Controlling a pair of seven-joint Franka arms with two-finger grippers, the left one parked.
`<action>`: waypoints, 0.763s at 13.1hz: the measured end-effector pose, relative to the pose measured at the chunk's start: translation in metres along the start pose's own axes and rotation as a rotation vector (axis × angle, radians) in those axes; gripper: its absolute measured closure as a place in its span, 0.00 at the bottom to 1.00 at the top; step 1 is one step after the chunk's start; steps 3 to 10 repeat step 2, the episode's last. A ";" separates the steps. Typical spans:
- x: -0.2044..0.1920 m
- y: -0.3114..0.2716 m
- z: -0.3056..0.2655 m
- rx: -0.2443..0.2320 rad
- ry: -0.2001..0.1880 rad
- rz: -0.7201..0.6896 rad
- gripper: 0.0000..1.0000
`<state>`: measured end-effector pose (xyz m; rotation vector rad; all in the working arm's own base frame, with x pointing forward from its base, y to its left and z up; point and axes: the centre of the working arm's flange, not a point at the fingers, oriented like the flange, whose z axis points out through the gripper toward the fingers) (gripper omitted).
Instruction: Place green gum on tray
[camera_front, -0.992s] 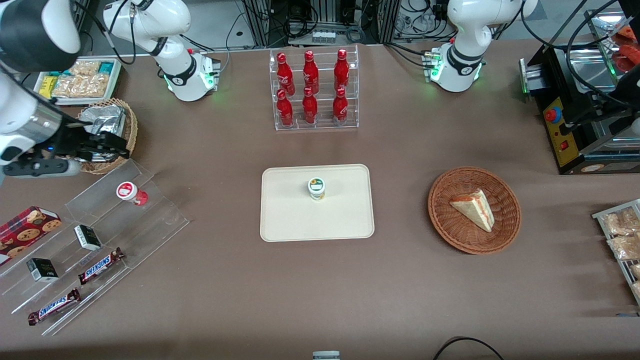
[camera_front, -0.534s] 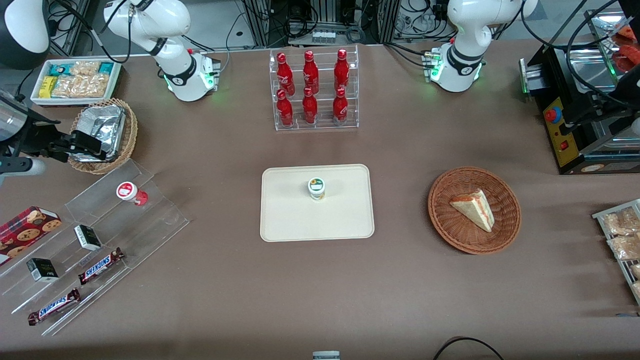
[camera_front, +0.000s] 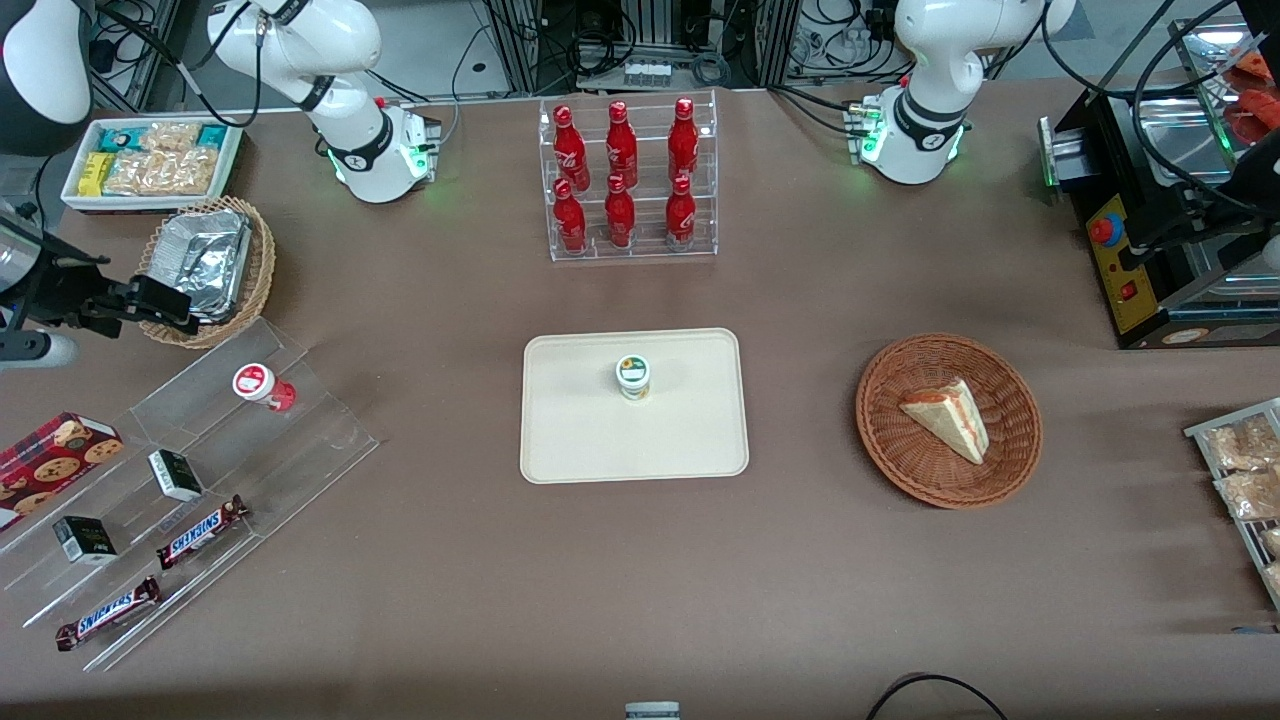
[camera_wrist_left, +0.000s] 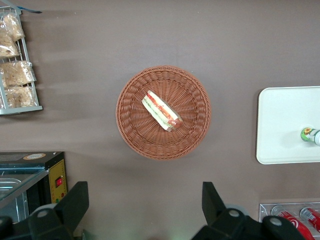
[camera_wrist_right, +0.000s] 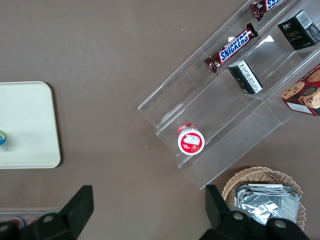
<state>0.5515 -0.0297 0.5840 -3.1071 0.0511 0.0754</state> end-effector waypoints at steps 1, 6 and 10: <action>0.003 -0.001 0.002 0.000 -0.004 -0.002 0.00; 0.004 -0.002 0.003 -0.001 -0.005 -0.004 0.00; 0.004 -0.002 0.003 -0.001 -0.005 -0.004 0.00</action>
